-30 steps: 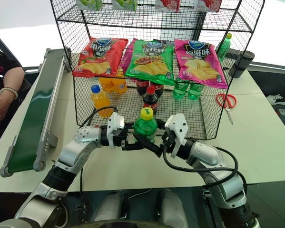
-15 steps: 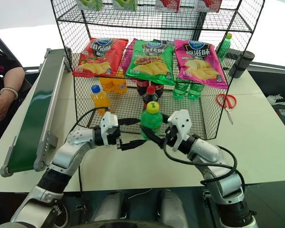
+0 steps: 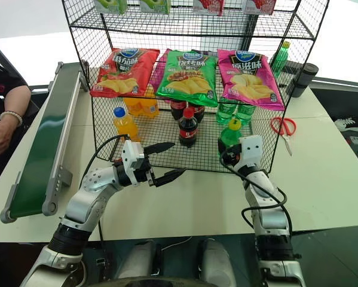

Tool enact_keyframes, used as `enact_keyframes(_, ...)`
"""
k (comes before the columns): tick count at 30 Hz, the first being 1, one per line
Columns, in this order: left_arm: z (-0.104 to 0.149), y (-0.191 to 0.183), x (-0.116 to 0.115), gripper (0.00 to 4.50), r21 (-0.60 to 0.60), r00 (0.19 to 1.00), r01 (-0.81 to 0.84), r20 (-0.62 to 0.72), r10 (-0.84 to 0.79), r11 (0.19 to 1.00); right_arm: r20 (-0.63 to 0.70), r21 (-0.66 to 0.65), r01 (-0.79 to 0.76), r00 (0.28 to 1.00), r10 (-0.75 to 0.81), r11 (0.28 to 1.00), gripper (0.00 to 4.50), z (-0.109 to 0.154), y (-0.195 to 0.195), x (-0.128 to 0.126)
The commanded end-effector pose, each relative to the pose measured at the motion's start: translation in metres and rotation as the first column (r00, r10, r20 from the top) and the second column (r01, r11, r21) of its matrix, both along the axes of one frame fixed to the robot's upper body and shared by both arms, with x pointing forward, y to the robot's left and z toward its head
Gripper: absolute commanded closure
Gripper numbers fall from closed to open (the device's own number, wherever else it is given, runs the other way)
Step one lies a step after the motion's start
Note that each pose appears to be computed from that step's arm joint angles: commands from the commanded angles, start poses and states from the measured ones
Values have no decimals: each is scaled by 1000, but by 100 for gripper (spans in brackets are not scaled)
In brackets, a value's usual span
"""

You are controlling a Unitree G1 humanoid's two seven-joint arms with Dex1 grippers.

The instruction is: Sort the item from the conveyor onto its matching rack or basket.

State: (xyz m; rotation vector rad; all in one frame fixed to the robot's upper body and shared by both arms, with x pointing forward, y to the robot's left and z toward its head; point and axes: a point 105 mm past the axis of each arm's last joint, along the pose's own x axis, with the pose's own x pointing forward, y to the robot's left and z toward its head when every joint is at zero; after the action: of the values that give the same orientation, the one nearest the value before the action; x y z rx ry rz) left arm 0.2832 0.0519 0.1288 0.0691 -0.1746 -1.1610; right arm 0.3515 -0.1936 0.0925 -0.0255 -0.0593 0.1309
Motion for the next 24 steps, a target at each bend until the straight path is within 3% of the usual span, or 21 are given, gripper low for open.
enact_keyframes(1, 10, -7, -6, 6, -16, 999, 28, 27, -28, 999, 95, 43, 72, 993, -76, 996, 150, 20, -12, 14)
enact_keyframes(14, 12, -5, -5, 6, -12, 999, 17, 33, -16, 1000, 65, 49, 121, 990, -124, 991, 150, 3, -18, 38)
enact_keyframes(17, 13, -6, -5, 0, -14, 999, 15, 34, -15, 1000, 67, 47, 118, 990, -121, 992, 11, 3, -18, 38)
enact_keyframes(24, 12, -8, -6, 0, -16, 999, 24, 31, -24, 1000, 80, -5, 107, 991, -106, 994, 4, 4, -18, 29)
